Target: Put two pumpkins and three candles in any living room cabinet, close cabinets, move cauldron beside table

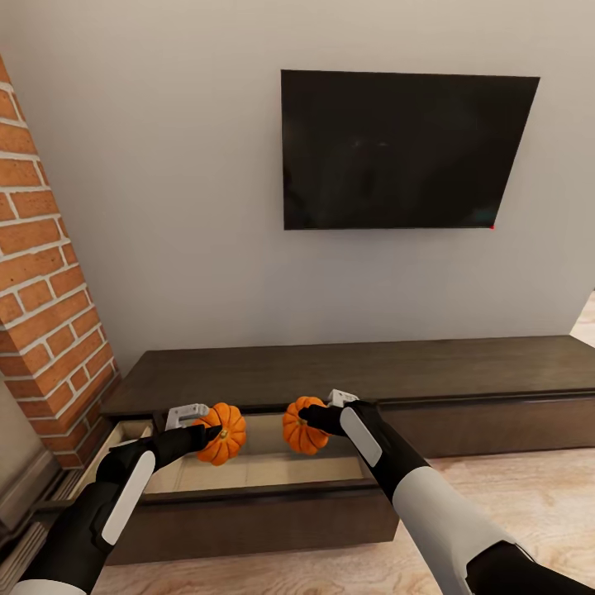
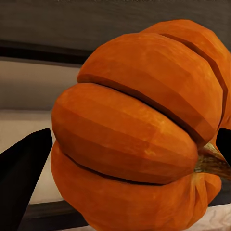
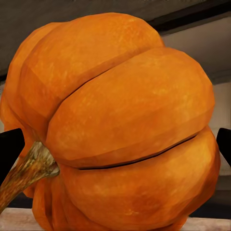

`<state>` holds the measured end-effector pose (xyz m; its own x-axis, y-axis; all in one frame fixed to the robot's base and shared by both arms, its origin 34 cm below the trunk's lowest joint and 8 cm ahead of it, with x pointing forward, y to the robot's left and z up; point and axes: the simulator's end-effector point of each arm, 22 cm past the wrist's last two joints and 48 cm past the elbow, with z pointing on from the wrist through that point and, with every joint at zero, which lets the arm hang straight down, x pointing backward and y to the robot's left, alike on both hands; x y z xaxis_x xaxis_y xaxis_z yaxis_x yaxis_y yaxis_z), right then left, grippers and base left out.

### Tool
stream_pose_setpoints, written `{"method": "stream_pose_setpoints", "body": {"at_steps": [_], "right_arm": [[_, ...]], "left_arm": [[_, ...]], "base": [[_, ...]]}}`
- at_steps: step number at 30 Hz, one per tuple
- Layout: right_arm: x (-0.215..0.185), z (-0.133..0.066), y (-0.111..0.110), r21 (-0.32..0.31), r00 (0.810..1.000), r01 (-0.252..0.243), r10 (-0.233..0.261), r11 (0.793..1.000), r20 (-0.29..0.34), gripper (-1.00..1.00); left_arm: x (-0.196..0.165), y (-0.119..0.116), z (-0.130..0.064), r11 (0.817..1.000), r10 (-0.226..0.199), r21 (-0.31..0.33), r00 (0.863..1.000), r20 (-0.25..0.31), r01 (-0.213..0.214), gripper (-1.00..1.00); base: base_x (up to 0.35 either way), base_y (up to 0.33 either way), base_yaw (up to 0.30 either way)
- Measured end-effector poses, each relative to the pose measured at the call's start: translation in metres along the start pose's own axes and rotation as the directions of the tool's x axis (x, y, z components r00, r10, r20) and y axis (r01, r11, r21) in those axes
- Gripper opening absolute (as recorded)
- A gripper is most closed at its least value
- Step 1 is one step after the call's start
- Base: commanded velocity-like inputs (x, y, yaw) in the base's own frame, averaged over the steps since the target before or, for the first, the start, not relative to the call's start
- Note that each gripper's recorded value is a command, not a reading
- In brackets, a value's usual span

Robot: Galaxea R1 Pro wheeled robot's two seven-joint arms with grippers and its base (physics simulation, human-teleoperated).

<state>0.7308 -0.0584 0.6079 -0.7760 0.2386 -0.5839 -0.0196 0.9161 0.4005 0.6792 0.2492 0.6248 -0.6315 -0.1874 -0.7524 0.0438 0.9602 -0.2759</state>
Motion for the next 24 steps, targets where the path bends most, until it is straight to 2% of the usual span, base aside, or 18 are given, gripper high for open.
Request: {"method": "stream_pose_setpoints", "body": {"at_steps": [24], "right_arm": [[0.0071,0.0051,-0.0018,-0.004,1.000,-0.002,0.002,1.000,-0.002,-1.00]], "left_arm": [[0.0077,0.0021,0.0035,1.000,0.000,0.001,1.000,-0.002,0.000,-1.00]], "base": [[0.029,0.009,0.000]]}}
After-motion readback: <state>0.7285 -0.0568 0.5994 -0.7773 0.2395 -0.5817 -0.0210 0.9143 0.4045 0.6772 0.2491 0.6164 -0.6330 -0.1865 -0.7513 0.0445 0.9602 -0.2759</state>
